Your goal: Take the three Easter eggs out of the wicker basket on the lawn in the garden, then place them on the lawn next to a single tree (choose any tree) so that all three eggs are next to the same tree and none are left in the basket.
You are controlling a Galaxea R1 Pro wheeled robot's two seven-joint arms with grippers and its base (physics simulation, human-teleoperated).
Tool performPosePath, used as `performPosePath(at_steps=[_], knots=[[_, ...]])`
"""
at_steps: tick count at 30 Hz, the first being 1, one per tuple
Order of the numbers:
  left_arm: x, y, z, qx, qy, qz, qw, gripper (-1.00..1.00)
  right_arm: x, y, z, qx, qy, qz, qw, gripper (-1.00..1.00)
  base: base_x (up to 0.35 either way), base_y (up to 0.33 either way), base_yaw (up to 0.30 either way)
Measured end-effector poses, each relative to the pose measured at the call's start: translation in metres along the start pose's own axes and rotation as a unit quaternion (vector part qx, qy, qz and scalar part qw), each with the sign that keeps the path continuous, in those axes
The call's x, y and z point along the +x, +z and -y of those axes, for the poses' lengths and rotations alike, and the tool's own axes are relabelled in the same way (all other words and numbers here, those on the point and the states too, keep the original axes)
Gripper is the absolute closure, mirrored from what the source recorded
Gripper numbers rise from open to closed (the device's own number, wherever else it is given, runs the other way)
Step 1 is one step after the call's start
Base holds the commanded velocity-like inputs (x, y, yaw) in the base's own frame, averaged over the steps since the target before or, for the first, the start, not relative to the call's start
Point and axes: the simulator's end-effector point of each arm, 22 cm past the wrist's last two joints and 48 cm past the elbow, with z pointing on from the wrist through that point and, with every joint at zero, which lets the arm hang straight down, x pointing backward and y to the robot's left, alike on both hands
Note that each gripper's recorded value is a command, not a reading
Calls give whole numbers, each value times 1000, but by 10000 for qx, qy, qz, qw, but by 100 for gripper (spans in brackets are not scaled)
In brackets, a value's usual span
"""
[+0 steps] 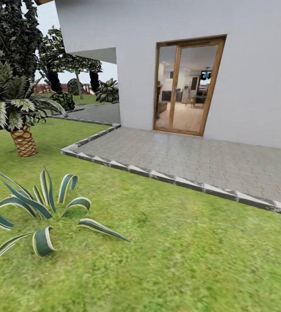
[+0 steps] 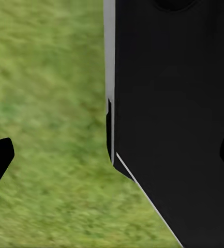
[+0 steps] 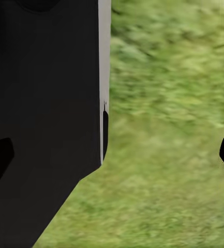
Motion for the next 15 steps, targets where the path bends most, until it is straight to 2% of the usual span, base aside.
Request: performPosePath(at_steps=[15], knots=[[0,0,0,-1,12,4,10000,-100,0,0,0,0,9,-1,10000,-100,10,0,223]])
